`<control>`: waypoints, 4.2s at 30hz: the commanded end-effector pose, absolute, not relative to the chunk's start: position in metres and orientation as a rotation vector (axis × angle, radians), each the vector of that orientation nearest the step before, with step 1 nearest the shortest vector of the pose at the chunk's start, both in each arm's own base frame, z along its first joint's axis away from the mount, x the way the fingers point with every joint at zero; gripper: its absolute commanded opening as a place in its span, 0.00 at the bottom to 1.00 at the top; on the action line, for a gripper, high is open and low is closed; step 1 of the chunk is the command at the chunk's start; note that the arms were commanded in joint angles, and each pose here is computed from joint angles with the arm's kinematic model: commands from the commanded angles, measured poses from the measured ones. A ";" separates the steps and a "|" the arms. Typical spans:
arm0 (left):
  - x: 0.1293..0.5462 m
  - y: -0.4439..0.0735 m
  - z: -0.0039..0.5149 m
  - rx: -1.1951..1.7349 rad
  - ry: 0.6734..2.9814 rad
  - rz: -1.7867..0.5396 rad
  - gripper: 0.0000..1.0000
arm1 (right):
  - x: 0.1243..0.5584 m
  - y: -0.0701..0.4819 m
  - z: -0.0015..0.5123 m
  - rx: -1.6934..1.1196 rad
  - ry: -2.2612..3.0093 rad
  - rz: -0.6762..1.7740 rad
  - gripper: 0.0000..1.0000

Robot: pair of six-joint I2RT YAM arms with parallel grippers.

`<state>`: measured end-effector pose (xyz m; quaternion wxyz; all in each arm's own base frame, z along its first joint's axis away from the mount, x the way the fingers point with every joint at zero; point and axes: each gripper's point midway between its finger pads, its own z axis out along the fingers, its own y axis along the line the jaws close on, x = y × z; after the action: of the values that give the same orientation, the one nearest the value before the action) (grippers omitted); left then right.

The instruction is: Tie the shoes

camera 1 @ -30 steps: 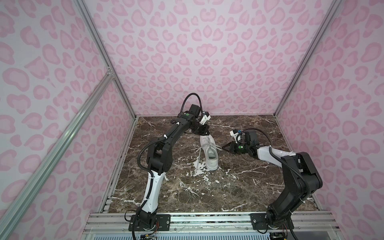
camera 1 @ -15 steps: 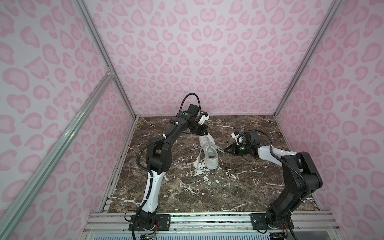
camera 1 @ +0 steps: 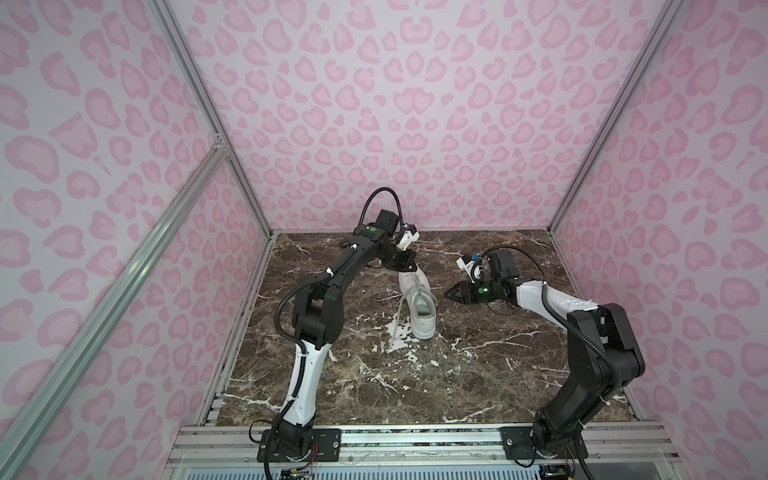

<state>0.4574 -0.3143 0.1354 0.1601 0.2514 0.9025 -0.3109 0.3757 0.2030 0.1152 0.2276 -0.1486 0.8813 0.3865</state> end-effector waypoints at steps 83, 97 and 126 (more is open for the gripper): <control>0.459 -0.304 0.142 0.718 2.580 -0.822 0.04 | 0.375 0.258 0.104 -0.903 2.308 1.288 0.00; 0.462 -0.293 0.142 0.740 2.572 -0.735 0.03 | 0.369 0.239 0.088 -0.844 2.395 1.232 0.00; 0.481 -0.276 0.118 0.745 2.604 -0.584 0.03 | 0.356 0.219 0.062 -0.810 2.533 1.162 0.00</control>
<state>0.4669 -0.2883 0.1191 0.1610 0.2614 0.9194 -0.2459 0.3668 0.2283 0.0782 0.1534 -0.2884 0.8487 0.4159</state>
